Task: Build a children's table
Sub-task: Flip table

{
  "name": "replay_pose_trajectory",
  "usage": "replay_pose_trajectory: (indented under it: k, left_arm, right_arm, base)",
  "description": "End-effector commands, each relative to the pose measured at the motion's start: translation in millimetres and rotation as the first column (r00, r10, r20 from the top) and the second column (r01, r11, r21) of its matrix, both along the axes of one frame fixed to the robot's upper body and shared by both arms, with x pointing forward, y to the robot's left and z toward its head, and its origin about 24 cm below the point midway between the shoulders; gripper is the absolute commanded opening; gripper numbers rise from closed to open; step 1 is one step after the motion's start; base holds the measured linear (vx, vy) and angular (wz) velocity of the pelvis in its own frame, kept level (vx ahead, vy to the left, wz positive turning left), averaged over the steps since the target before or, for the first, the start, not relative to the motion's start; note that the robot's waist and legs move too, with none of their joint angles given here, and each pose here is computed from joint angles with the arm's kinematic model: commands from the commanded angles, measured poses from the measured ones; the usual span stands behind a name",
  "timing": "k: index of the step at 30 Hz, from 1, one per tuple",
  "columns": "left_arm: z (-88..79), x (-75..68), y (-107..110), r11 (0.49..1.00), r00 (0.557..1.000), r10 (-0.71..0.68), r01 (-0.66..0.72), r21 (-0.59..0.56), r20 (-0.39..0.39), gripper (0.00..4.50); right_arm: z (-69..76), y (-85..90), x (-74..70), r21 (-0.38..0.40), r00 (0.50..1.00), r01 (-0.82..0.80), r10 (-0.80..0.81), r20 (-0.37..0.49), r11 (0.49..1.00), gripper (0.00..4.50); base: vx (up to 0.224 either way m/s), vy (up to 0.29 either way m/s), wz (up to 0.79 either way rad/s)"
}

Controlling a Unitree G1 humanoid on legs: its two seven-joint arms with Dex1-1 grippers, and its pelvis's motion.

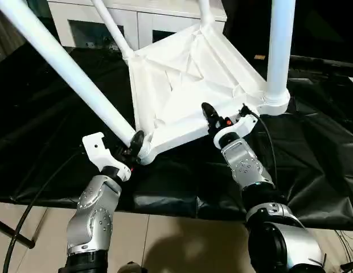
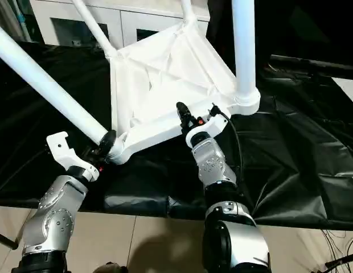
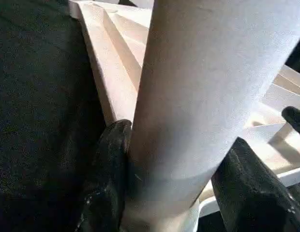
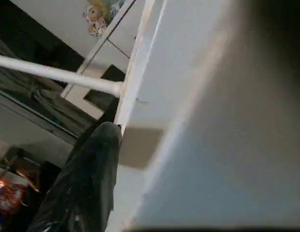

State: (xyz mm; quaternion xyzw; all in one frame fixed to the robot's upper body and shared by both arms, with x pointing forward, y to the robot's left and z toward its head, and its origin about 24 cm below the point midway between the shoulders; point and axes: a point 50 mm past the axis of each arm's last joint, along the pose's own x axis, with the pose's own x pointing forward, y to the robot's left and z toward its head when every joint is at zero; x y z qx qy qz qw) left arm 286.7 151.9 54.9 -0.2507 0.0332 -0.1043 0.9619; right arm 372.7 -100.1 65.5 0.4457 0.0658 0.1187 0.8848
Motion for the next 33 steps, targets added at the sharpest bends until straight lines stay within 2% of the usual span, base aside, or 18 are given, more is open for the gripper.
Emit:
replay_pose_trajectory:
  k: [1,2,5,6,8,10,14,16,21,25,28,29,33]
  left_arm:
    - [-10.0,-3.2,-17,0.992,0.995,-0.084,0.079,-0.095,-0.05,2.75]
    - [-10.1,-3.2,-16,0.992,0.996,-0.077,0.072,-0.1,-0.05,2.89]
    - [-10.4,-3.1,-14,0.994,0.996,-0.065,0.06,-0.091,-0.055,2.92]
    - [-10.6,-3.0,-15,0.994,0.996,-0.069,0.065,-0.085,-0.055,3.23]
    - [-10.9,-2.7,-15,0.995,0.996,-0.07,0.066,-0.073,-0.057,3.29]
    - [-8.7,-2.2,-12,0.997,0.998,-0.055,0.053,-0.049,-0.035,3.35]
    - [-3.1,-1.9,-2,0.996,1.0,-0.003,0.004,-0.085,0.014,3.53]
    - [6.3,-5.7,17,0.987,0.993,0.072,-0.057,-0.153,0.092,3.53]
    - [18.3,-15.2,40,0.969,0.971,0.136,-0.088,-0.232,0.199,3.53]
    - [24.3,-23.3,57,0.952,0.947,0.194,-0.119,-0.281,0.256,3.53]
    - [30.5,-29.7,74,0.934,0.92,0.266,-0.172,-0.313,0.289,3.53]
    - [34.9,-33.9,90,0.935,0.897,0.315,-0.237,-0.265,0.311,3.53]
    - [40.6,-35.9,112,0.937,0.878,0.35,-0.321,-0.139,0.328,3.53]
  right_arm:
    - [4.0,-1.4,3.5,-0.034,1.0,0.012,-0.011,0.004,0.999,2.37]
    - [3.9,-1.4,3.6,-0.035,1.0,0.012,-0.012,0.004,0.999,2.32]
    - [4.8,-2.3,4.4,-0.035,1.0,0.018,-0.018,0.008,0.999,2.27]
    - [5.6,-3.3,4.7,-0.037,1.0,0.022,-0.021,0.014,0.999,2.24]
    - [6.5,-4.3,5.1,-0.04,1.0,0.025,-0.024,0.02,0.999,2.24]
    - [10.6,-10.2,6.4,-0.063,0.998,0.045,-0.042,0.042,0.997,2.24]
    - [15.1,-18.9,7.1,-0.088,0.996,0.069,-0.064,0.068,0.994,2.24]
    - [21.1,-32.8,6.8,-0.121,0.991,0.103,-0.091,0.102,0.987,2.24]
    - [25.4,-53.3,5.4,-0.137,0.981,0.162,-0.145,0.125,0.977,2.2]
    - [23.6,-62.7,2.8,-0.152,0.978,0.186,-0.167,0.126,0.971,2.15]
    - [24.2,-67.9,-1.1,-0.201,0.976,0.189,-0.163,0.142,0.961,2.14]
    - [27.0,-72.6,-5.0,-0.249,0.974,0.192,-0.155,0.163,0.949,2.14]
    - [30.6,-82.3,-11.5,-0.341,0.973,0.198,-0.143,0.18,0.919,2.14]
  base:
    - [0.0,0.0,0.0]
    - [0.0,0.0,0.0]
    - [0.0,0.0,0.0]
    - [0.0,0.0,0.0]
    - [0.0,0.0,0.0]
    - [0.0,0.0,0.0]
    - [0.0,0.0,0.0]
    - [0.0,0.0,0.0]
    - [0.0,0.0,0.0]
    - [0.0,0.0,0.0]
    - [0.0,0.0,0.0]
    - [0.0,0.0,0.0]
    - [0.0,0.0,0.0]
